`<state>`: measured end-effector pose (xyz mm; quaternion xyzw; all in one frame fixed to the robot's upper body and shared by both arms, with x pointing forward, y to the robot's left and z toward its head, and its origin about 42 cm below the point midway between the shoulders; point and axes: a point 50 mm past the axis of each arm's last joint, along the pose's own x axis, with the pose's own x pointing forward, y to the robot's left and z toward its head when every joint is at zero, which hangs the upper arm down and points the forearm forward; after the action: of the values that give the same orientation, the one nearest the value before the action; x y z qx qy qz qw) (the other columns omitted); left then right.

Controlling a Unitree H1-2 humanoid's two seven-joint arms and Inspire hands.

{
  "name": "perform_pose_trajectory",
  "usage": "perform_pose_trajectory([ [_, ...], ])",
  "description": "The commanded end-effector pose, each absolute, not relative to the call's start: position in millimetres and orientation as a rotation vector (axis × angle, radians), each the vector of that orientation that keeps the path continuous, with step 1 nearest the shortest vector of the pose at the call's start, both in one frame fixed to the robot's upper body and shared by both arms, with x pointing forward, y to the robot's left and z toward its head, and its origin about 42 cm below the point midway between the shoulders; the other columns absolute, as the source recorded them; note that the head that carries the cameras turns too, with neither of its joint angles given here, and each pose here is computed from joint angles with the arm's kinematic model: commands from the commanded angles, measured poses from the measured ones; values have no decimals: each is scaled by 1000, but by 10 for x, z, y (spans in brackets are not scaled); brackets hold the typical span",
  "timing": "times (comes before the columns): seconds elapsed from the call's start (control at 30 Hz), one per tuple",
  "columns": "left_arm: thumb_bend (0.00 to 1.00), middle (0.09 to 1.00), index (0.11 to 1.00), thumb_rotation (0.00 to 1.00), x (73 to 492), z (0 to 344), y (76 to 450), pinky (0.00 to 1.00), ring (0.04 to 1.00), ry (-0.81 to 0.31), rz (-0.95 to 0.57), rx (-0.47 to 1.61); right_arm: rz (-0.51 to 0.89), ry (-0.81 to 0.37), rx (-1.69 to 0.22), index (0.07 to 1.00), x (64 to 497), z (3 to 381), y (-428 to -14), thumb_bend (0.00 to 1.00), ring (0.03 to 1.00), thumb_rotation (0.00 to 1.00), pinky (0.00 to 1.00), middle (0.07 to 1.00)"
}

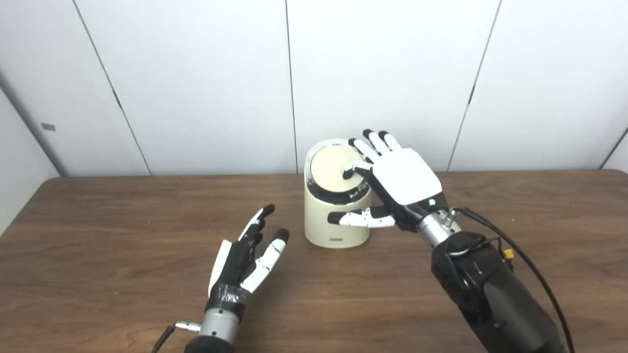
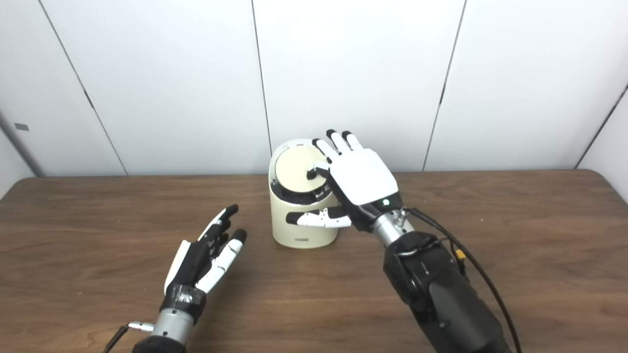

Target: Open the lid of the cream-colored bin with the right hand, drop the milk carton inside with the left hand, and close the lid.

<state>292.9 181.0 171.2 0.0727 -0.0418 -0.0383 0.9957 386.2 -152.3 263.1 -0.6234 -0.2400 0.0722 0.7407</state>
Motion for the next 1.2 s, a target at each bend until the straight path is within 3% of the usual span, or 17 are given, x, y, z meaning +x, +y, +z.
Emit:
perform_pose_trajectory([
  [0.0, 503, 999, 972, 669, 2975, 1866, 1776, 998, 1000, -141, -76, 131, 132, -556, -1253, 853, 3874, 2742, -1534, 534, 1000, 993, 1000, 940],
  [0.03, 506, 999, 971, 660, 2975, 1866, 1780, 999, 1000, -140, -75, 132, 120, -572, -1204, 921, 3870, 2769, -1548, 527, 1000, 997, 1000, 954],
  [0.13, 507, 1000, 971, 635, 2978, 1866, 1788, 1000, 1000, -138, -71, 164, 98, -595, -1059, 991, 3852, 2841, -1591, 529, 1000, 1000, 1000, 993],
  [0.3, 501, 1000, 972, 619, 2978, 1866, 1796, 1000, 1000, -137, -73, 165, 59, -568, -861, 1000, 3840, 2845, -1643, 529, 1000, 966, 1000, 1000],
  [0.47, 488, 1000, 980, 622, 2992, 1881, 1853, 999, 1000, -162, -79, 147, 46, -474, -727, 1000, 3778, 2759, -1717, 534, 1000, 1000, 943, 1000],
  [0.57, 483, 1000, 998, 594, 3007, 1904, 1923, 1000, 1000, -174, -65, 146, 55, -423, -696, 1000, 3711, 2646, -1816, 523, 991, 1000, 868, 1000],
  [0.7, 478, 991, 1000, 550, 3010, 1935, 2017, 993, 987, -182, -27, 137, 69, -367, -695, 1000, 3596, 2458, -1964, 495, 964, 1000, 852, 1000],
  [0.83, 499, 996, 1000, 583, 2978, 1950, 2102, 943, 978, -205, -18, 110, 67, -298, -641, 1000, 3446, 2310, -2088, 561, 962, 1000, 866, 1000],
  [0.87, 481, 999, 1000, 643, 2960, 1949, 2124, 962, 987, -206, -16, 109, 64, -283, -625, 1000, 3406, 2273, -2118, 551, 963, 1000, 887, 1000],
  [1.17, 482, 1000, 1000, 714, 2686, 1914, 2319, 1000, 1000, -220, 1, 127, 37, -250, -541, 1000, 3085, 2021, -2225, 624, 965, 1000, 949, 974],
])
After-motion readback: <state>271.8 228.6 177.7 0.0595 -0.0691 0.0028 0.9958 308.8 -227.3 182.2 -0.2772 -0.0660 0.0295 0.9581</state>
